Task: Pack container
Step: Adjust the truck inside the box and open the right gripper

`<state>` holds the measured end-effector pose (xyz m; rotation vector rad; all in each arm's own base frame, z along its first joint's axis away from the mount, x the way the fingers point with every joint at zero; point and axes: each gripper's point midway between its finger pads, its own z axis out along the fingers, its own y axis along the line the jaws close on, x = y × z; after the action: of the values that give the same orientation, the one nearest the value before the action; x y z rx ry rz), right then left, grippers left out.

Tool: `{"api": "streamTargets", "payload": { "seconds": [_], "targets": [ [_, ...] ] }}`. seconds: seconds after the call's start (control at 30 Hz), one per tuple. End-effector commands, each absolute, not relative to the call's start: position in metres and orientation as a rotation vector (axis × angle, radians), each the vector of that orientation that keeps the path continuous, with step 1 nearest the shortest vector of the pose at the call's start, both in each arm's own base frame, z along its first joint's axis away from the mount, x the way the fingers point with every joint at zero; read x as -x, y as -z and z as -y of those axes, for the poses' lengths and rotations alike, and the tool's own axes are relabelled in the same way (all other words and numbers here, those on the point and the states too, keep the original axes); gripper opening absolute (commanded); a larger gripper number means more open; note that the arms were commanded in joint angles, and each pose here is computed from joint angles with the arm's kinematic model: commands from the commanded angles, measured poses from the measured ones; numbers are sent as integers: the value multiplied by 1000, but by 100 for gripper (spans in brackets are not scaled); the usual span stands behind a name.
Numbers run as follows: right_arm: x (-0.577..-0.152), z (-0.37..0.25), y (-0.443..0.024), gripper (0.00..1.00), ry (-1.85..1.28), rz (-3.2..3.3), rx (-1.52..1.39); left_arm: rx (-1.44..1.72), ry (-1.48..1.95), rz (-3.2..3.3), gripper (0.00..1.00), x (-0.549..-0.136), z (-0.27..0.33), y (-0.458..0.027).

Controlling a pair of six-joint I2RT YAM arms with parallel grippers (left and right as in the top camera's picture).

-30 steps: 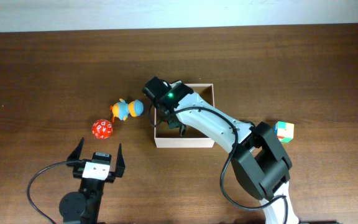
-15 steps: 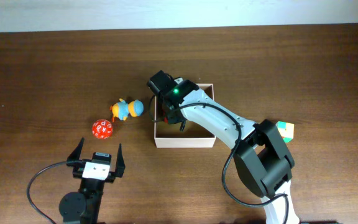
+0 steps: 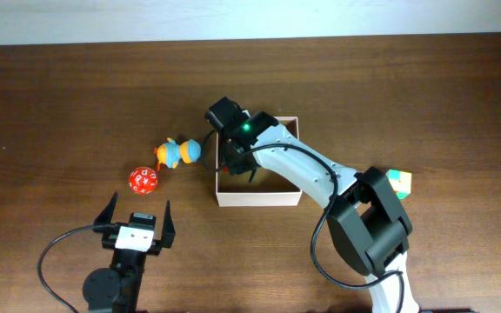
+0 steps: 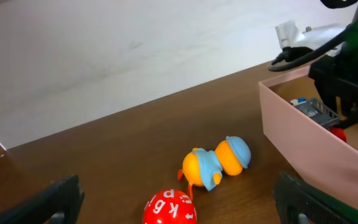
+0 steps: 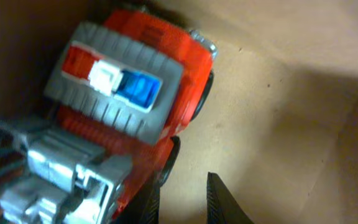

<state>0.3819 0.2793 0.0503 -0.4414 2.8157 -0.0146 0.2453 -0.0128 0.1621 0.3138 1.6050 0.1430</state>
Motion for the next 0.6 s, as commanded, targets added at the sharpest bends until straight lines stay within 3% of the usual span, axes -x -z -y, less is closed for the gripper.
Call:
{"api": "streamTargets", "payload": {
  "seconds": [0.0,0.57],
  "targets": [
    [-392,-273,-49,20,11,-2802,439,-324,-152,-1603,99,-245,13,-160],
    [-404,-265,-51,21,3,-2784,414,-324,-152,-1603,99,-245,13,-160]
  ]
}}
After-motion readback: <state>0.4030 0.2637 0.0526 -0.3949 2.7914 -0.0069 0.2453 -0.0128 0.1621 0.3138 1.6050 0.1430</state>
